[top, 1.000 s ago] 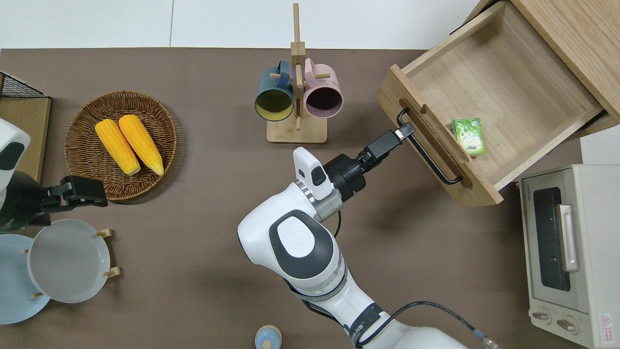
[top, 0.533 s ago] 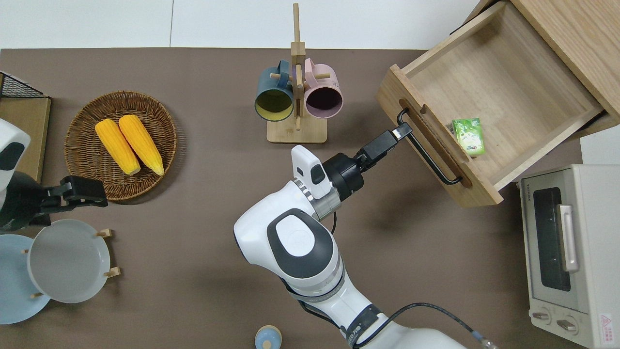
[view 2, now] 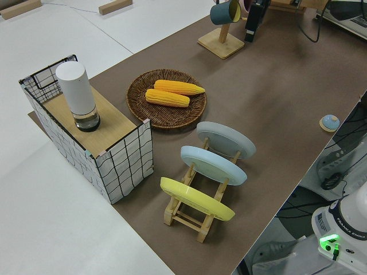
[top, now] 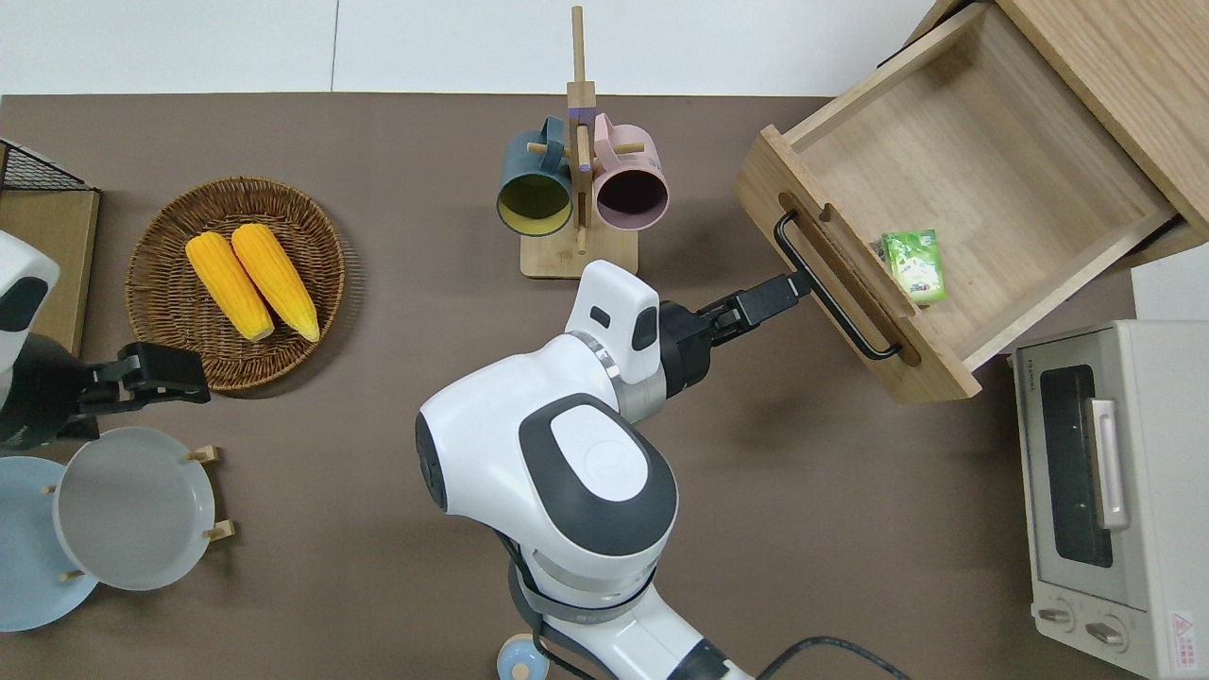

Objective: Slide drawer open with right arm

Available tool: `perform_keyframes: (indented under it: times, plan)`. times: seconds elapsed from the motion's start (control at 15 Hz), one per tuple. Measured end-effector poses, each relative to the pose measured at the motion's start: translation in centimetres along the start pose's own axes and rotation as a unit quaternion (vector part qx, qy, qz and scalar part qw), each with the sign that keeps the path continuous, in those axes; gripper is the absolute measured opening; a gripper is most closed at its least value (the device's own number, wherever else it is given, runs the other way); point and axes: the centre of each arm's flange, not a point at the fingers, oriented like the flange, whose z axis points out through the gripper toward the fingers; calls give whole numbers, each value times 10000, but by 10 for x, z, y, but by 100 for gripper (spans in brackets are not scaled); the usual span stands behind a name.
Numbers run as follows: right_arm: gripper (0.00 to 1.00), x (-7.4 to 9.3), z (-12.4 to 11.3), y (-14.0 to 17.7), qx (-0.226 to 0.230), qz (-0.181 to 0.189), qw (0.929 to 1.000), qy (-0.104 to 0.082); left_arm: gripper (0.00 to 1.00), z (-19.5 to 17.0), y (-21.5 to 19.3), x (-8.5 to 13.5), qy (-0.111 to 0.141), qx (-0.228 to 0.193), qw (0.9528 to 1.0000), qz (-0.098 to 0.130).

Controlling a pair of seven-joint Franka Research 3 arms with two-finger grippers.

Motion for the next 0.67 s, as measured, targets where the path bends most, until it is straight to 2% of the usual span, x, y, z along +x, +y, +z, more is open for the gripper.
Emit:
perform_keyframes:
  times: [0.2, 0.27, 0.4, 0.67]
  plan:
    - [99, -6, -9, 35, 795, 313, 9961, -218, 100, 0, 0, 0, 0, 0, 10000, 0]
    - [99, -9, -10, 46, 1081, 416, 9927, -329, 100, 0, 0, 0, 0, 0, 10000, 0]
    - [99, -15, -10, 73, 1663, 661, 9825, -511, 100, 0, 0, 0, 0, 0, 10000, 0]
    - [99, -29, 1, 135, 2613, 1172, 9544, -841, 100, 0, 0, 0, 0, 0, 10000, 0]
